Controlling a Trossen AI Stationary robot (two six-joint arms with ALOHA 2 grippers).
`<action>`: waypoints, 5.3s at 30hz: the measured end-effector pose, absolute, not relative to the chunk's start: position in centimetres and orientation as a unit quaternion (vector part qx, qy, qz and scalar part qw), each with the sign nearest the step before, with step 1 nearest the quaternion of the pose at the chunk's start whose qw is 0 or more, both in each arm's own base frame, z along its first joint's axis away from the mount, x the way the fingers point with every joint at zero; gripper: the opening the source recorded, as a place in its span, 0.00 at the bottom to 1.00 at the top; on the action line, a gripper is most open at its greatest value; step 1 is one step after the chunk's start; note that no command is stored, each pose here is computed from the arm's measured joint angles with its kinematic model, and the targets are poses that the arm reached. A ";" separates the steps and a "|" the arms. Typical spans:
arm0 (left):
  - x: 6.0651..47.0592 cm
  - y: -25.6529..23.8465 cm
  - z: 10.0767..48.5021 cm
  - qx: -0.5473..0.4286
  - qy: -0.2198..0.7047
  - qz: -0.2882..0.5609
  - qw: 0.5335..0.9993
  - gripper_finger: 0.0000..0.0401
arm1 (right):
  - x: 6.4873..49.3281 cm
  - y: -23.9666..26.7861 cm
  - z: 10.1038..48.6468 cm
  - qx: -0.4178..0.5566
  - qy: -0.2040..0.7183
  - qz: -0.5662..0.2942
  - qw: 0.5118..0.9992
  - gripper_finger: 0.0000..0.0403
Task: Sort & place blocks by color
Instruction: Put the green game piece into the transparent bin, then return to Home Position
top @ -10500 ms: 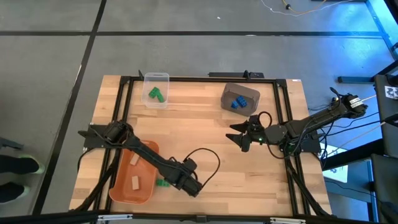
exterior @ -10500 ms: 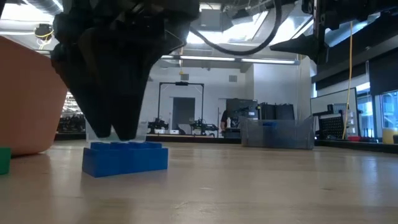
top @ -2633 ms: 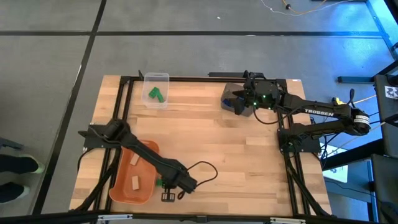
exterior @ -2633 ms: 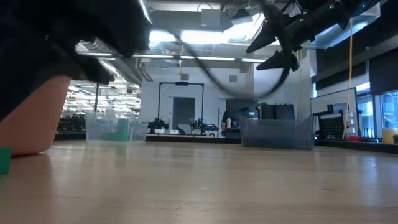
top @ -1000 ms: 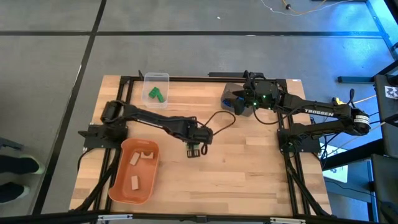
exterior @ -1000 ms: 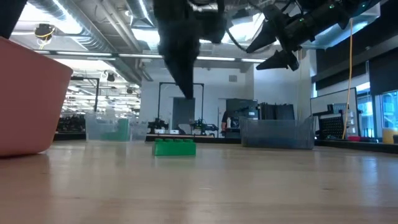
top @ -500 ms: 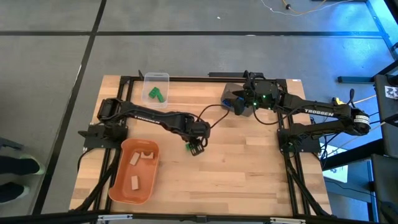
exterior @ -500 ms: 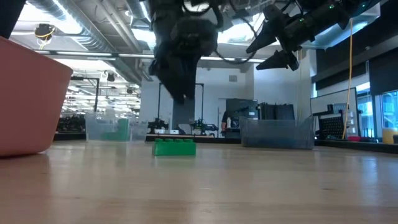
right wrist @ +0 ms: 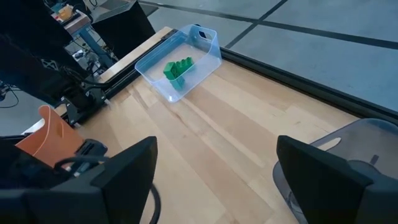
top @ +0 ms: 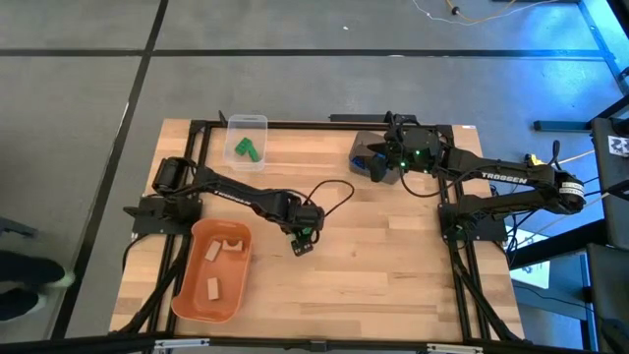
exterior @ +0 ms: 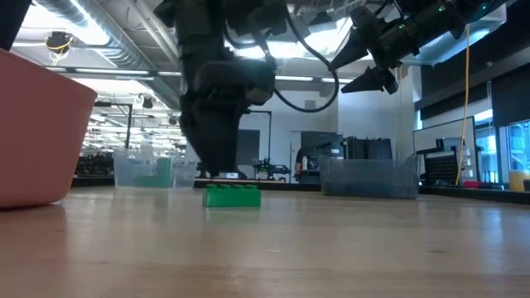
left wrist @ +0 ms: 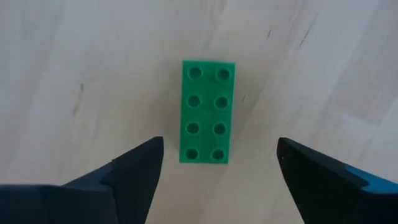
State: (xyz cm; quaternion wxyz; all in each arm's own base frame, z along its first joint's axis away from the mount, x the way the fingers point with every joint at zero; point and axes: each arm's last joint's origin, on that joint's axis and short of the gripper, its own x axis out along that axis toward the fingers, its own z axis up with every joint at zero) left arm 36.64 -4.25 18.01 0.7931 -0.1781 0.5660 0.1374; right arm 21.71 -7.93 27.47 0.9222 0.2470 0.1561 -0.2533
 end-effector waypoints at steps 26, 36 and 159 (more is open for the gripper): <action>35.0 -5.4 14.1 -0.066 0.537 0.128 0.831 0.70 | 21.7 -7.9 27.5 0.247 0.156 -0.253 0.922 0.82; 35.3 -3.5 14.0 -0.116 0.523 0.184 0.824 0.31 | 21.7 -7.9 27.5 0.262 0.152 -0.256 0.918 0.82; 14.0 1.4 27.4 -0.179 -0.092 0.085 0.976 0.08 | 26.2 -4.5 29.9 0.244 -0.010 0.001 0.970 0.71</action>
